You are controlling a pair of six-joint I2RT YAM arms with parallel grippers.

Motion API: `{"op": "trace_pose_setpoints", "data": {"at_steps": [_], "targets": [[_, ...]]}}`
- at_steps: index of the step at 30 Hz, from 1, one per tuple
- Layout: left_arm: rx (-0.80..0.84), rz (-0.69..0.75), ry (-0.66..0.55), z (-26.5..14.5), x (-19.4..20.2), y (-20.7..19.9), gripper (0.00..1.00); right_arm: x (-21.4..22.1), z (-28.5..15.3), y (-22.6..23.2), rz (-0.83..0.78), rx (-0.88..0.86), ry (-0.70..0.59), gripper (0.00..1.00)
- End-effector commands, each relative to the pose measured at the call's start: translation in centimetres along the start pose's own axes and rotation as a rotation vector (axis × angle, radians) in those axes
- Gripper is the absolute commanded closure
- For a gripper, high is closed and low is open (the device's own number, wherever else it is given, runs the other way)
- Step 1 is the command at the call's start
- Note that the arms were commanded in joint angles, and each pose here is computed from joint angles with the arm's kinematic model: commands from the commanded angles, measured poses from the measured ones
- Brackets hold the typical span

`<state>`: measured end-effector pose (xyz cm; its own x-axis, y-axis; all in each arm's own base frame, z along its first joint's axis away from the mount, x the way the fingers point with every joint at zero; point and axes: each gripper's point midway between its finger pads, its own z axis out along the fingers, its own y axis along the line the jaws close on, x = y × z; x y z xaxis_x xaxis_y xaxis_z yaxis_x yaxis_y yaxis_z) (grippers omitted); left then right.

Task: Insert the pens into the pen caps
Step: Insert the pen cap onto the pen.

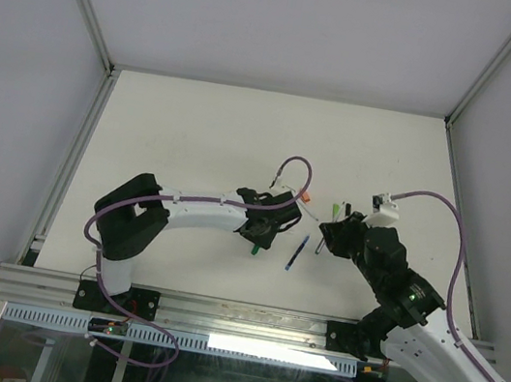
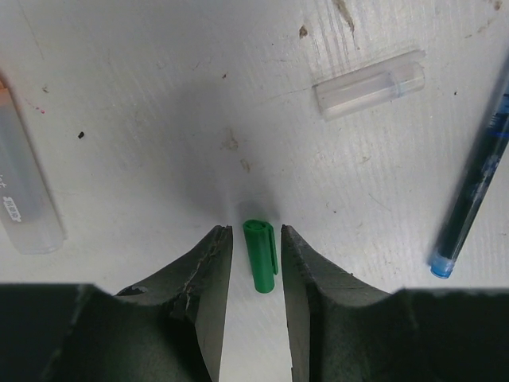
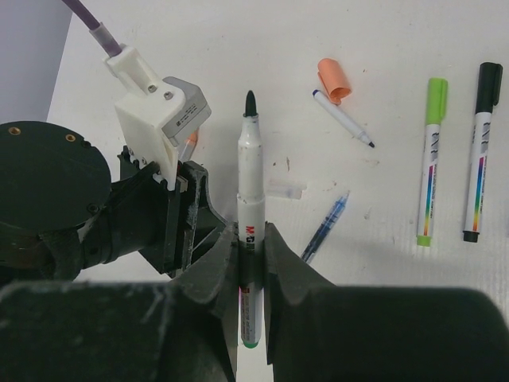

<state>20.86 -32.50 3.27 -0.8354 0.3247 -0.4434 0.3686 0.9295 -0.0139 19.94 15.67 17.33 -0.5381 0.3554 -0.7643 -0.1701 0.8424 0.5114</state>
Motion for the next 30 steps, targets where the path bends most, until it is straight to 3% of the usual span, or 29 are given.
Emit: {"op": "trace_pose_setpoints", "data": {"at_steps": [1, 18, 30], "targets": [[0.038, -0.019, 0.006, -0.2, 0.1, -1.2, 0.67, -1.1, 0.1, 1.2, 0.019, -0.041, -0.038, 1.00], [0.019, -0.021, 0.085, 0.5, 2.6, -0.6, 0.70, -0.9, 0.6, 1.6, 0.012, -0.053, -0.026, 1.00], [0.004, -0.014, 0.102, 1.4, 2.8, -0.6, 0.94, -1.0, 0.4, 1.2, 0.011, -0.039, -0.034, 1.00]]}}
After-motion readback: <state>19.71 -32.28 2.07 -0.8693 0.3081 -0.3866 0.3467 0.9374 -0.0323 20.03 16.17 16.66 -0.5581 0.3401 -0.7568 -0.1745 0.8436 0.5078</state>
